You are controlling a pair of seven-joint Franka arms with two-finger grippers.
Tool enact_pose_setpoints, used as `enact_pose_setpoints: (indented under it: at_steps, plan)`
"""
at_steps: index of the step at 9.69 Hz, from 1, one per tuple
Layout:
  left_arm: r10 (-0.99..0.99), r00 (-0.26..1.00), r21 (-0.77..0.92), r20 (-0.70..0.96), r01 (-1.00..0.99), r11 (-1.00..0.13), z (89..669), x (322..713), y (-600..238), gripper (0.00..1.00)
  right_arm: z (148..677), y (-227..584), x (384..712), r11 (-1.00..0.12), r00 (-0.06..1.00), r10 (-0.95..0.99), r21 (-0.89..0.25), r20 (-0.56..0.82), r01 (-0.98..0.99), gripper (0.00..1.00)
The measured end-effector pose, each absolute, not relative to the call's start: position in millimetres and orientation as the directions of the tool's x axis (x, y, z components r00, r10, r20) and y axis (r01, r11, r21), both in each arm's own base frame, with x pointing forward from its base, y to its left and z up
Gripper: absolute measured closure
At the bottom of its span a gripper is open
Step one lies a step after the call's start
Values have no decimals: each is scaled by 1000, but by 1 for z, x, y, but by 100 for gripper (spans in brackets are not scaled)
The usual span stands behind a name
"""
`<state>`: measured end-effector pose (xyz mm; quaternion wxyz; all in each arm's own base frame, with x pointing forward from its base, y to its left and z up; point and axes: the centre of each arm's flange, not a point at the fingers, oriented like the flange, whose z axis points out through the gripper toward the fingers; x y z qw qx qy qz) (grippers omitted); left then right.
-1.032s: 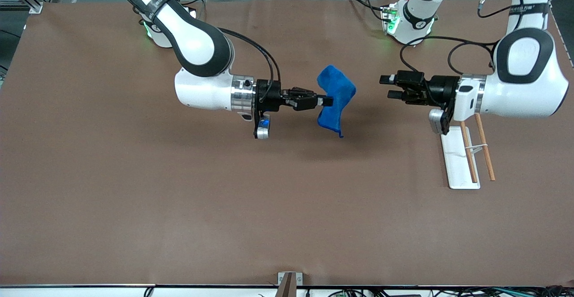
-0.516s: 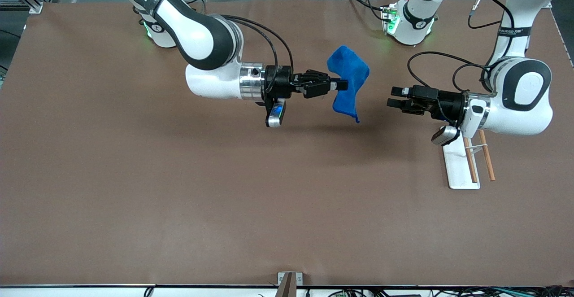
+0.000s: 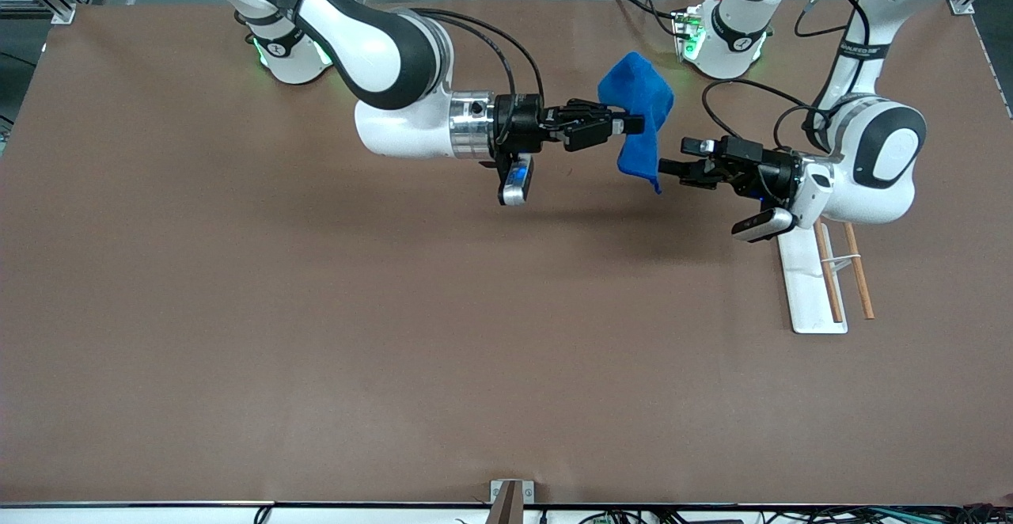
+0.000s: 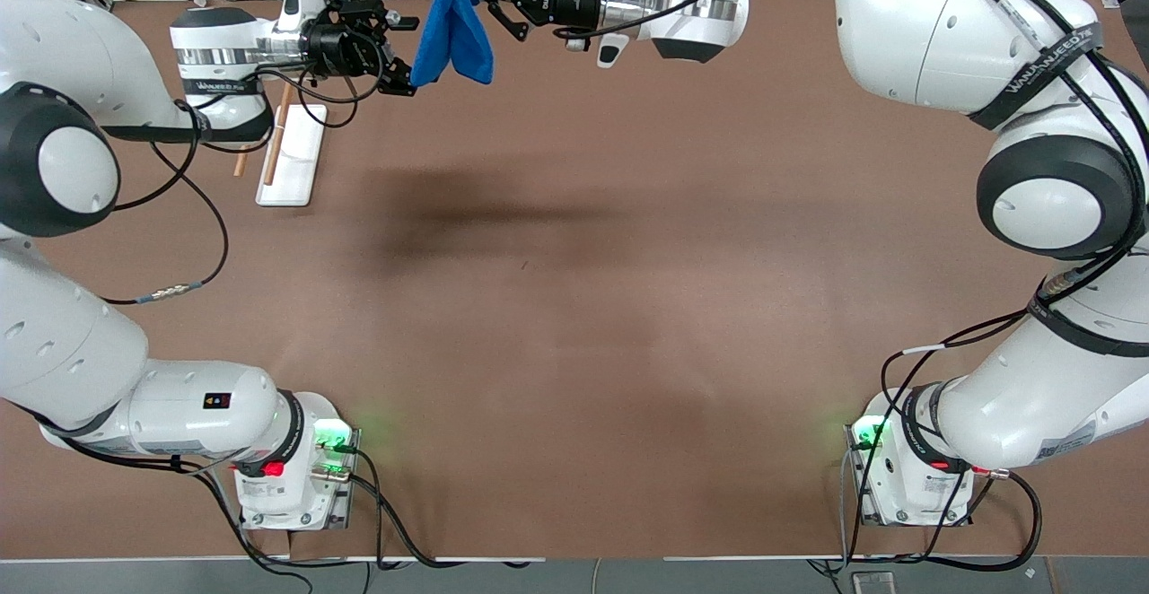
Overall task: Right arm passes towel to left arm to hang
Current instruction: 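Open the right gripper and withdraw it while the left gripper holds towel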
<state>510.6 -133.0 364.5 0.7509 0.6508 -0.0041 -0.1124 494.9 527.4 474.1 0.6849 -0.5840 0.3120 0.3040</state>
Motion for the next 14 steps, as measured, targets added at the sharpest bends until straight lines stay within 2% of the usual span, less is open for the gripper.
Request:
enact_pose_setpoints:
  at_steps: [5, 11, 12, 14]
  plan:
    - [-124, 986, 960, -113, 140, 242, 356, 486, -160, 7, 473, 533, 498, 141, 616, 56, -605, -786, -784, 95]
    - [-84, 992, 959, -97, 115, 258, 365, 491, -146, 21, 473, 533, 498, 141, 616, 57, -604, -786, -784, 95]
    - [-79, 992, 959, -95, 113, 258, 366, 492, -144, 29, 473, 533, 498, 141, 616, 57, -604, -786, -784, 95]
    - [-78, 993, 961, -86, 103, 255, 371, 493, -141, 60, 474, 533, 498, 142, 616, 57, -605, -786, -784, 95]
